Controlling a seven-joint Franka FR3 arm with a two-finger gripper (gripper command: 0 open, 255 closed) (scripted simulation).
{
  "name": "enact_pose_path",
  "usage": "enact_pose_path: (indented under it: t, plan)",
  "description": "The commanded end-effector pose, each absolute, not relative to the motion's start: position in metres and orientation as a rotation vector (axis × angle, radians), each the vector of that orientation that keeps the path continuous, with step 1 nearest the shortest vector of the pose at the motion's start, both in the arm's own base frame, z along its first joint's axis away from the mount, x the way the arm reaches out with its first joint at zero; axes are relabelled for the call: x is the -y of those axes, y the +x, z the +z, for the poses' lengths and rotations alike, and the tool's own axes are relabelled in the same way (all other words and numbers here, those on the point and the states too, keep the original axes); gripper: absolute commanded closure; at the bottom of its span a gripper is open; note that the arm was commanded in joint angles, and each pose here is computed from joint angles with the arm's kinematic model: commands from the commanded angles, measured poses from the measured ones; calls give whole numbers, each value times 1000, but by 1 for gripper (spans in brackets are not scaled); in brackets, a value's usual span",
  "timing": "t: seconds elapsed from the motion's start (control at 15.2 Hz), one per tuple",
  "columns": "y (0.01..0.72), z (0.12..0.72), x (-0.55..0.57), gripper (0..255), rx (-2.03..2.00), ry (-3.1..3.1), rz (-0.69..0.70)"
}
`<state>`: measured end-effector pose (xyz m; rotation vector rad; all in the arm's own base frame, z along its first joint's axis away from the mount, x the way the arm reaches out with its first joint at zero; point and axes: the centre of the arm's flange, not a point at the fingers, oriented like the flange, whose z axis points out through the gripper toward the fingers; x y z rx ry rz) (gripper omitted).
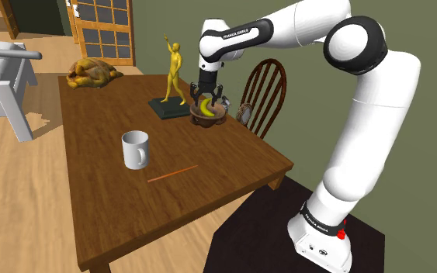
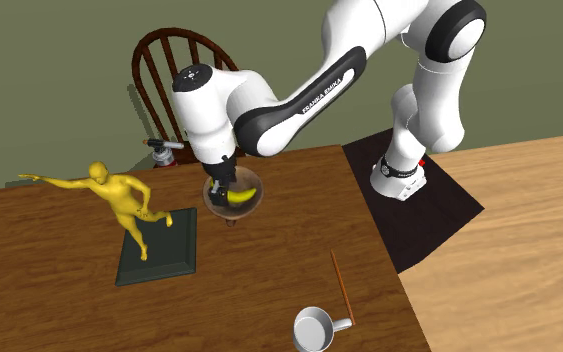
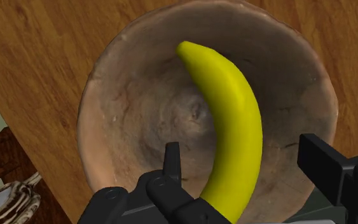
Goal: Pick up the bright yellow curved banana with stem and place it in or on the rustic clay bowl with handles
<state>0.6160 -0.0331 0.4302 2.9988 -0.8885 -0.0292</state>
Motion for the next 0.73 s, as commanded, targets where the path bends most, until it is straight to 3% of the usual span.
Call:
enact_pose_path:
  t: [0.0,0.66]
  plan:
    - [616,430,33,0,888,2999,-30]
    - [617,480,33,0,888,2999,-30]
